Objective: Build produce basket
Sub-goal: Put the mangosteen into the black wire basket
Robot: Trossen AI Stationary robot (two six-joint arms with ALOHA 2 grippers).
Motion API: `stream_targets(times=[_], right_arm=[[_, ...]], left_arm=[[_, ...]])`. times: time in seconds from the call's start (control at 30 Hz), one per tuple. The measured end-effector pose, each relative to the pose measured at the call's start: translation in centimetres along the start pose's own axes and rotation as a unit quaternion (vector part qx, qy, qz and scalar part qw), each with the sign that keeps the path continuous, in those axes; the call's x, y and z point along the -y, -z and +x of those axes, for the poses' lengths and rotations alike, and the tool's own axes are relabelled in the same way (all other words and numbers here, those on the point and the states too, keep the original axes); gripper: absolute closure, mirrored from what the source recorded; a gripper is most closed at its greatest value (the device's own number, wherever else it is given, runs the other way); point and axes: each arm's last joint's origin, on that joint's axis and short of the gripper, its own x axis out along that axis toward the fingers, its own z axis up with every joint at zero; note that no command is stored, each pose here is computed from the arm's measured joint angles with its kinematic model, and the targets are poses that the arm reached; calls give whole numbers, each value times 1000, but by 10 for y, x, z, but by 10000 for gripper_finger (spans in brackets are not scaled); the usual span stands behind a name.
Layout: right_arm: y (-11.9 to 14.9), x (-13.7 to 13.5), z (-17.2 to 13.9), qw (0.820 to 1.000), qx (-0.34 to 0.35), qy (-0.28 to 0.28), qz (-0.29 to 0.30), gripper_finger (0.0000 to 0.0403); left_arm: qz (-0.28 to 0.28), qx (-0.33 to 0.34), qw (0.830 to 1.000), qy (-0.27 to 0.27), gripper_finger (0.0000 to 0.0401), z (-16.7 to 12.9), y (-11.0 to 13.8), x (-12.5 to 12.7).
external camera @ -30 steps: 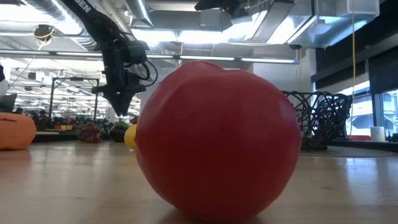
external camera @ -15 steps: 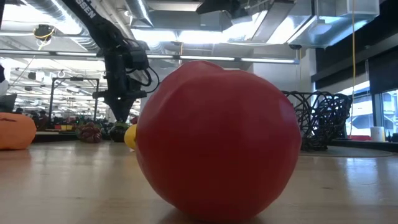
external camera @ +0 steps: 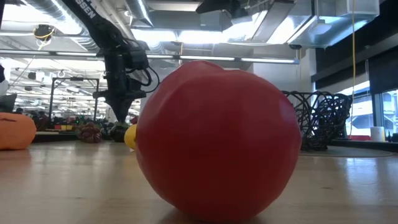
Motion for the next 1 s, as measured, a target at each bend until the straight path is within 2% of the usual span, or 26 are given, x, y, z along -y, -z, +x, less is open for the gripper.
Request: stream_targets(times=[0.3,0.57,0.83,1.0], right_arm=[[0,0,0,1000,0,0,0,247],[2,0,0,1000,-9,2,-26,247],[10,3,-1,998,-53,12,-28,247],[10,4,-6,998,-49,27,-28,247]], left_arm=[[30,-1,1000,1,397,0,0,0],[60,-12,996,65,399,-8,4,7],[122,41,983,130,400,-47,10,28],[174,86,967,165,400,-79,20,46]])
